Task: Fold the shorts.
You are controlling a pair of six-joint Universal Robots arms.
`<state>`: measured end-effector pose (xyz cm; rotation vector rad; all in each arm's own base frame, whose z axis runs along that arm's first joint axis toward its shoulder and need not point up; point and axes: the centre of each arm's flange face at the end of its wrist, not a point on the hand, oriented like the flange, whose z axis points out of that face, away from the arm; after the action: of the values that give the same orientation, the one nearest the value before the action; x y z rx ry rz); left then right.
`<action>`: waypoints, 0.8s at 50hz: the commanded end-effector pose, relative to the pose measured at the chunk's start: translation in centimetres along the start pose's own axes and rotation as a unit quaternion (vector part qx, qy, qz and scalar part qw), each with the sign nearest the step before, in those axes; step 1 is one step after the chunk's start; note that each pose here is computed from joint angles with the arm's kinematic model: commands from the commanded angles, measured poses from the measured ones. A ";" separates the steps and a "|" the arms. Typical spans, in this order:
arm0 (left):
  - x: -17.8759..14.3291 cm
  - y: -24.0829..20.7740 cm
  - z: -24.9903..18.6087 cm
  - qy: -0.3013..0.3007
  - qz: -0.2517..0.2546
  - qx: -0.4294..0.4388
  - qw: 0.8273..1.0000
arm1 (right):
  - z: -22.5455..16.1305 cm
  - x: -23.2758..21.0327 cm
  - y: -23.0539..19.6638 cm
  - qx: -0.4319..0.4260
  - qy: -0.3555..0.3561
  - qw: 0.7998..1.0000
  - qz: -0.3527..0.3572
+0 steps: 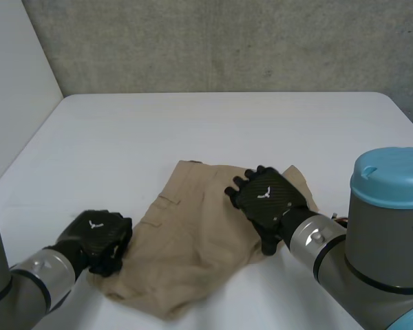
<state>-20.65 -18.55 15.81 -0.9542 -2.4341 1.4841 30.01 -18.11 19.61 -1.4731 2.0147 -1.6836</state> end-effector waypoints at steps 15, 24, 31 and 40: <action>0.1 -0.8 -2.0 0.003 0.031 -0.008 0.999 | 0.2 2.3 0.3 -0.012 0.053 0.998 0.010; 0.6 -0.1 -3.7 0.010 0.030 -0.029 0.999 | 0.2 2.5 0.4 -0.013 0.055 0.998 0.011; 0.4 1.2 -3.4 0.003 0.040 -0.044 0.998 | 0.1 2.2 0.4 -0.014 0.051 0.999 0.010; -0.1 2.1 -1.7 -0.008 0.052 -0.035 0.998 | 0.0 2.0 0.6 -0.016 0.048 0.999 0.009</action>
<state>-18.81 -15.82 15.97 -1.0964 -2.5046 1.4286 28.72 -19.74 20.19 -1.3994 2.1038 -1.7624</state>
